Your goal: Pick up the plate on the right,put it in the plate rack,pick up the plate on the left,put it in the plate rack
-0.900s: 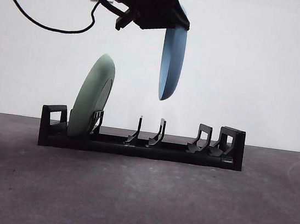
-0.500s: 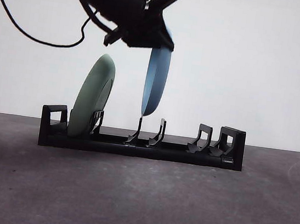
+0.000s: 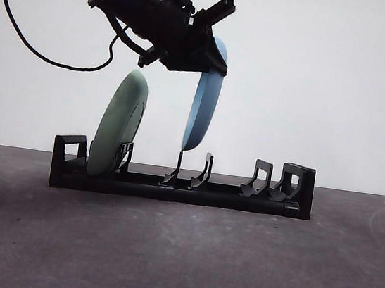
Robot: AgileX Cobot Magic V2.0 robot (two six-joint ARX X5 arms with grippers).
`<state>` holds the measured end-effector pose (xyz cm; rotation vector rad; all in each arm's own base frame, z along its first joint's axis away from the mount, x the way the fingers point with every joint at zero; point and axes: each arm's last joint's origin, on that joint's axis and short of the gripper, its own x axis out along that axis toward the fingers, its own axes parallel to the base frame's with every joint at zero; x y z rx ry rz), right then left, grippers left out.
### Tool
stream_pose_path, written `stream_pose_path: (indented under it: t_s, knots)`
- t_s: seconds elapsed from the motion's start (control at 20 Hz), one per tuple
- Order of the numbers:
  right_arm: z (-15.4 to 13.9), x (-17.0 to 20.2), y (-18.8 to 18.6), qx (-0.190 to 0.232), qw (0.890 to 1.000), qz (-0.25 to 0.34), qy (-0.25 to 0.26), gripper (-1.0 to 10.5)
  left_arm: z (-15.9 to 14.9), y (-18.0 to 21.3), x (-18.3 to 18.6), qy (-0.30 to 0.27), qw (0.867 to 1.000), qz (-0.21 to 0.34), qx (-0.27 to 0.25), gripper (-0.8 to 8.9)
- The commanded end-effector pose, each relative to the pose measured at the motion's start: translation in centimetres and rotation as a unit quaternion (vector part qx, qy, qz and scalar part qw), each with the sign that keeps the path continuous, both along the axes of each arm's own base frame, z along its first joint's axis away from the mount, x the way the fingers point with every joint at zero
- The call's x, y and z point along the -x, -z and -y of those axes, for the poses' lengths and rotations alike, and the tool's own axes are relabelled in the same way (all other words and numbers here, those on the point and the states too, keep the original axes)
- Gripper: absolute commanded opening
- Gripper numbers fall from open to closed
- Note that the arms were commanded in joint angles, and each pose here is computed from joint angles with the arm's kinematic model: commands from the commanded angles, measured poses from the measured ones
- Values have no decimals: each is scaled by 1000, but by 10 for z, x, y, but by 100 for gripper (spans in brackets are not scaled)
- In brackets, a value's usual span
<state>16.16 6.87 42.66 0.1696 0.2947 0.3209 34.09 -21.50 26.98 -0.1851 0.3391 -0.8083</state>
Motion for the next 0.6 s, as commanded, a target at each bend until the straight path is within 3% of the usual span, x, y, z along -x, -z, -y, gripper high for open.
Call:
stream_pose_path:
  t_s: [0.05,0.6]
  knots:
    - [-1,-1,-1,4,1000,6,0,657,5,7,0,11,1000,-8,1,-9]
    - [-1,-2,0,4,1000,4,-1,657,1,11,-2,-4,1000,-11,-25,-9]
